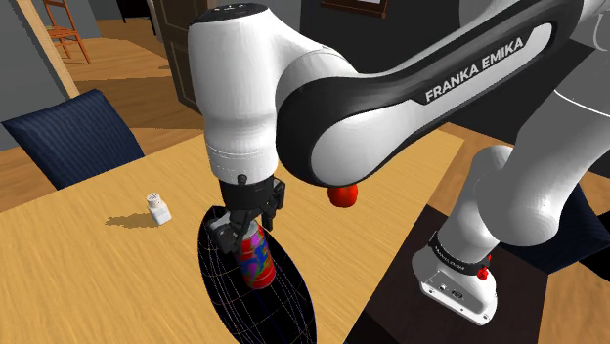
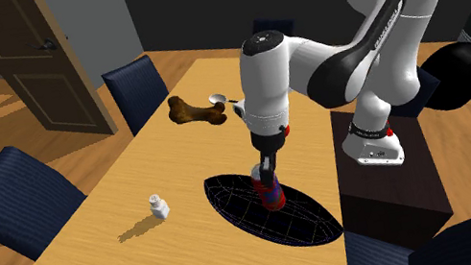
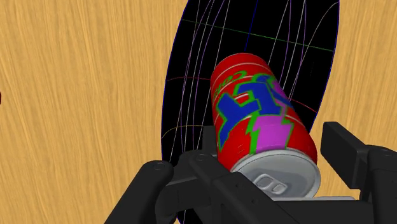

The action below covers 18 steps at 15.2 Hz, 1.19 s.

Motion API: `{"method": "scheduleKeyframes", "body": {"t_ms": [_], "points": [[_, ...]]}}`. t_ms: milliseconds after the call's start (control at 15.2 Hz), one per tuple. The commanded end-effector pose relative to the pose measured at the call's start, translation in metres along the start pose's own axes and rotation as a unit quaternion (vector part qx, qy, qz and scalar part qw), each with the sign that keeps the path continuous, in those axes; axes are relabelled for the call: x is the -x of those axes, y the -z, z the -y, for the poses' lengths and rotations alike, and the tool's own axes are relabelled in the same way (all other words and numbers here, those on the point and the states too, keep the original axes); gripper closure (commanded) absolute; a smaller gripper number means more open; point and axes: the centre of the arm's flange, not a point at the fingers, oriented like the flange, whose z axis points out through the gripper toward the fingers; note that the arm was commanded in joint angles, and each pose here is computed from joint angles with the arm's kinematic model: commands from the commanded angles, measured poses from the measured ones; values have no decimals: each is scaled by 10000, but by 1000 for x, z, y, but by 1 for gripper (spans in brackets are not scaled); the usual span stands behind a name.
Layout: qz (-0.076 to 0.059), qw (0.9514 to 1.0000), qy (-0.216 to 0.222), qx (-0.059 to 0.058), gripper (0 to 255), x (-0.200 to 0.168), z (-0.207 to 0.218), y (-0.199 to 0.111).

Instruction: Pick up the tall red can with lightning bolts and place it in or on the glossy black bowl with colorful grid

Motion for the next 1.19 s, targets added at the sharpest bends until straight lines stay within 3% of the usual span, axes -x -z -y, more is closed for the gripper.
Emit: {"method": "scheduleKeyframes", "body": {"t_ms": [0,66,396,660,1122], "points": [[-3,10000,0,-2,255,0,0,0],[-3,10000,0,-2,0,0,0,0],[-3,10000,0,-2,0,0,0,0],[-3,10000,0,-2,0,0,0,50],[-3,10000,0,-2,0,0,0,50]]}}
